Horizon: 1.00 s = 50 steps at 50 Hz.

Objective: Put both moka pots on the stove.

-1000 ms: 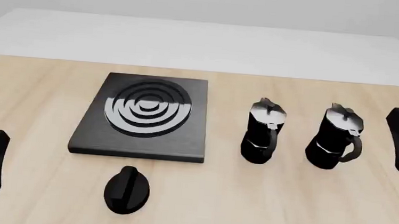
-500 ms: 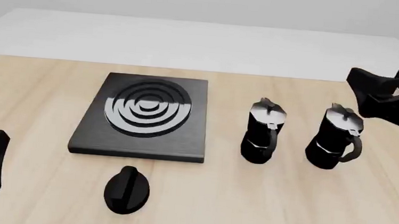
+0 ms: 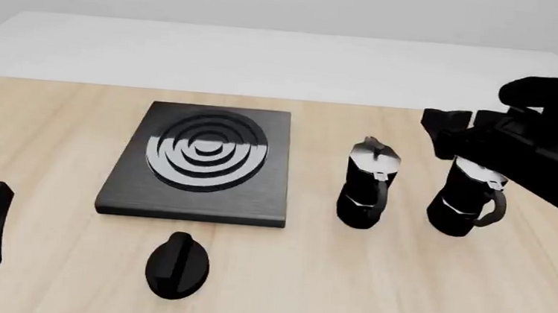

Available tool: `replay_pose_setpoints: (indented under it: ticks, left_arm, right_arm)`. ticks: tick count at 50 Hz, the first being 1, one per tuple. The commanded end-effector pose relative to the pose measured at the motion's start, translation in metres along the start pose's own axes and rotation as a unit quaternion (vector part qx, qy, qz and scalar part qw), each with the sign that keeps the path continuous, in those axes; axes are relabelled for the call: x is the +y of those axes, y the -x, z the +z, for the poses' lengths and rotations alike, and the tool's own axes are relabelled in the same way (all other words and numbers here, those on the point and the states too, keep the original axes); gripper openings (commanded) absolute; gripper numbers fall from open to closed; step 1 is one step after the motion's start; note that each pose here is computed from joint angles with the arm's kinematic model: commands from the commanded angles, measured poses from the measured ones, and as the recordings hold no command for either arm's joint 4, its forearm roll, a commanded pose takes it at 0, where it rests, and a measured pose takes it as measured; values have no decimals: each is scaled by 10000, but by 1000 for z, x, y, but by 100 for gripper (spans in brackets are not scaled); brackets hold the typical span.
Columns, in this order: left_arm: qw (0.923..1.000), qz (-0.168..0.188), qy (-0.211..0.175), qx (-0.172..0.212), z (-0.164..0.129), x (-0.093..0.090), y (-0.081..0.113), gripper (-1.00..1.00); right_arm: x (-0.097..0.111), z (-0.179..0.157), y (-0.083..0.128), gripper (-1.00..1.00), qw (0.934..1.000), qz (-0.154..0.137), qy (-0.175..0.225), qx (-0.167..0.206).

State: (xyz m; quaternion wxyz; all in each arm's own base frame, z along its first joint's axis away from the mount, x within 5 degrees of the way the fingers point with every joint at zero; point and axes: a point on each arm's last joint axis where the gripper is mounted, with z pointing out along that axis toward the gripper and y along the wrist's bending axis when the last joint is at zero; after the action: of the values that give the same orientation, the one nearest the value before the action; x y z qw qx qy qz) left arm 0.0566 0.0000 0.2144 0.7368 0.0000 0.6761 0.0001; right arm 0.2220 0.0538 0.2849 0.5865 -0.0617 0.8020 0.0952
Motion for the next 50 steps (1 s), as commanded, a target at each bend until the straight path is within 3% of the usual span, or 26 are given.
replay_pose_setpoints:
  ticks: [1,50]
  left_arm:
    - [10000,1,0,-1,0,0,0,100]
    - [10000,0,0,0,0,0,0,100]
  right_arm:
    - [7,20,-12,100,9996,-78,146,212]
    - [21,32,-45,100,9964,-237,414,704]
